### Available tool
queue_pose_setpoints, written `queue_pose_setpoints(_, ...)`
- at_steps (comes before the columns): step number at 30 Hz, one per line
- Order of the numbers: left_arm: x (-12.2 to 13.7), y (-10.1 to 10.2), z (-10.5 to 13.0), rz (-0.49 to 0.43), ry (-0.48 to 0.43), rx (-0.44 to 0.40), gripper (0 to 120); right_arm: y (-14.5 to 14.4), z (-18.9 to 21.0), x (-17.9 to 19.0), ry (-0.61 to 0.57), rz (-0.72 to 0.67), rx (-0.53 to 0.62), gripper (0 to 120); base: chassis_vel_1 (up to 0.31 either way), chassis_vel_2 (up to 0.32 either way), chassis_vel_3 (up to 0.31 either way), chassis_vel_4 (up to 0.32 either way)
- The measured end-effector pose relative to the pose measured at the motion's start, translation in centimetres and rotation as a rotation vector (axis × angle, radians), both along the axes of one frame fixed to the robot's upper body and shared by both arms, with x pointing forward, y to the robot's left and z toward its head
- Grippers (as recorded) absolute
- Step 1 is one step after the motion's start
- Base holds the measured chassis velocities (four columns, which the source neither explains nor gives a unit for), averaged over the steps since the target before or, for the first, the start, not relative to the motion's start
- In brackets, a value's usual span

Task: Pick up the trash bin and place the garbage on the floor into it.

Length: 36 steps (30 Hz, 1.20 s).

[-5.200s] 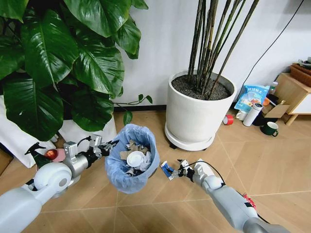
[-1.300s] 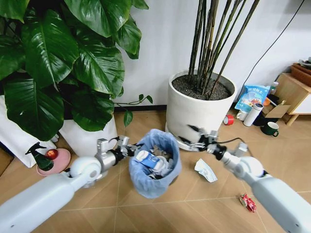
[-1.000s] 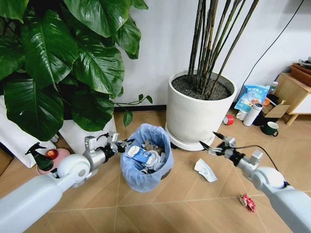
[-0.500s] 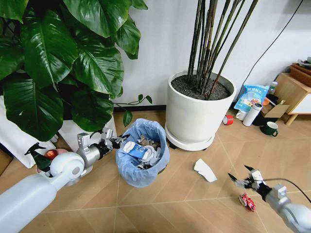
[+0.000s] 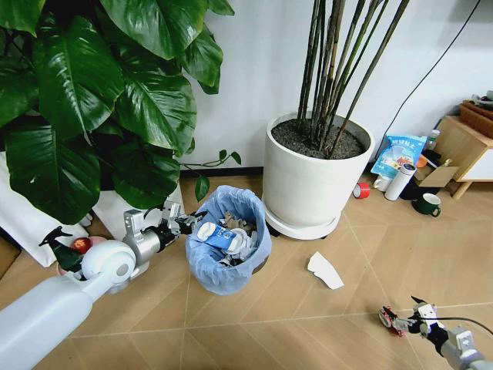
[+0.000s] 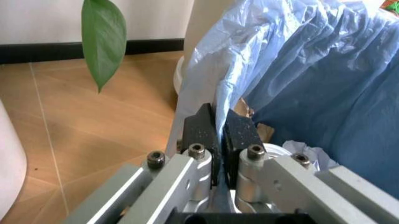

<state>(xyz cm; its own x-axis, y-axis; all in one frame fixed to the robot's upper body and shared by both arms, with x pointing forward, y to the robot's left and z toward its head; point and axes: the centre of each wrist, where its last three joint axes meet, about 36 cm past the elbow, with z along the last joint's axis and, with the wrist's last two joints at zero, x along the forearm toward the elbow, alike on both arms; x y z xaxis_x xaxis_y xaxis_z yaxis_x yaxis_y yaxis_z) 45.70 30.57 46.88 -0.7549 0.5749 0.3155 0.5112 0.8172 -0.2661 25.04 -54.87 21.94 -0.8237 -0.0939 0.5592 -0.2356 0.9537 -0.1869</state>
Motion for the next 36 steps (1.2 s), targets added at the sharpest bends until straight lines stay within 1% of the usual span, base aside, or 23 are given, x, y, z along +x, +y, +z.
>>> queue_pose_setpoints(8,0.0,0.1,0.3,0.001,-0.002,0.000,0,1.1,-1.8,0.9,0.027,-0.007,0.028,100,0.000,0.000,0.000,0.000)
queue_pose_setpoints(17,-0.1,0.3,0.4,0.002,-0.001,0.004,0,1.6,-2.7,2.0,0.051,-0.008,0.037,100,0.000,0.000,0.000,0.000)
queue_pose_setpoints(19,-0.2,0.4,0.4,0.004,0.000,0.005,0,1.8,-3.0,2.2,0.058,-0.006,0.046,93,0.000,0.000,0.000,0.000)
queue_pose_setpoints(20,-0.2,0.4,0.4,0.004,0.000,0.005,0,1.8,-3.0,2.2,0.058,-0.006,0.046,93,0.000,0.000,0.000,0.000)
queue_pose_setpoints(23,-0.1,0.5,0.4,0.005,-0.001,0.004,0,2.1,-3.3,2.4,0.062,-0.004,0.054,84,0.000,0.000,0.000,0.000)
queue_pose_setpoints(24,-0.1,0.5,0.5,0.006,-0.001,0.004,0,2.3,-3.4,2.6,0.068,-0.002,0.060,76,0.000,0.000,0.000,0.000)
queue_pose_setpoints(25,-0.1,0.5,0.5,0.006,-0.001,0.004,0,2.3,-3.4,2.6,0.068,-0.002,0.060,76,0.000,0.000,0.000,0.000)
queue_pose_setpoints(27,-0.1,0.5,0.5,0.006,-0.001,0.003,0,2.5,-3.7,2.9,0.077,-0.004,0.064,64,0.000,0.000,0.000,0.000)
queue_pose_setpoints(29,-0.1,0.5,0.5,0.007,-0.002,0.003,0,2.6,-3.8,2.9,0.080,-0.005,0.064,63,0.000,0.000,0.000,0.000)
queue_pose_setpoints(30,-0.1,0.6,0.6,0.007,-0.003,0.004,0,2.6,-3.9,3.0,0.084,-0.005,0.065,56,0.000,0.000,0.000,0.000)
queue_pose_setpoints(32,-0.2,0.7,0.6,0.008,-0.002,0.005,0,2.6,-4.0,3.0,0.091,-0.006,0.066,47,0.000,0.000,0.000,0.000)
queue_pose_setpoints(33,-0.2,0.7,0.7,0.009,-0.003,0.005,0,2.6,-4.0,3.1,0.094,-0.006,0.066,44,0.000,0.000,0.000,0.000)
queue_pose_setpoints(34,-0.2,0.7,0.7,0.009,-0.003,0.005,0,2.6,-4.0,3.1,0.094,-0.006,0.066,44,0.000,0.000,0.000,0.000)
queue_pose_setpoints(36,-0.2,0.8,0.8,0.010,-0.004,0.004,0,2.6,-3.9,3.1,0.098,-0.007,0.065,34,0.000,0.000,0.000,0.000)
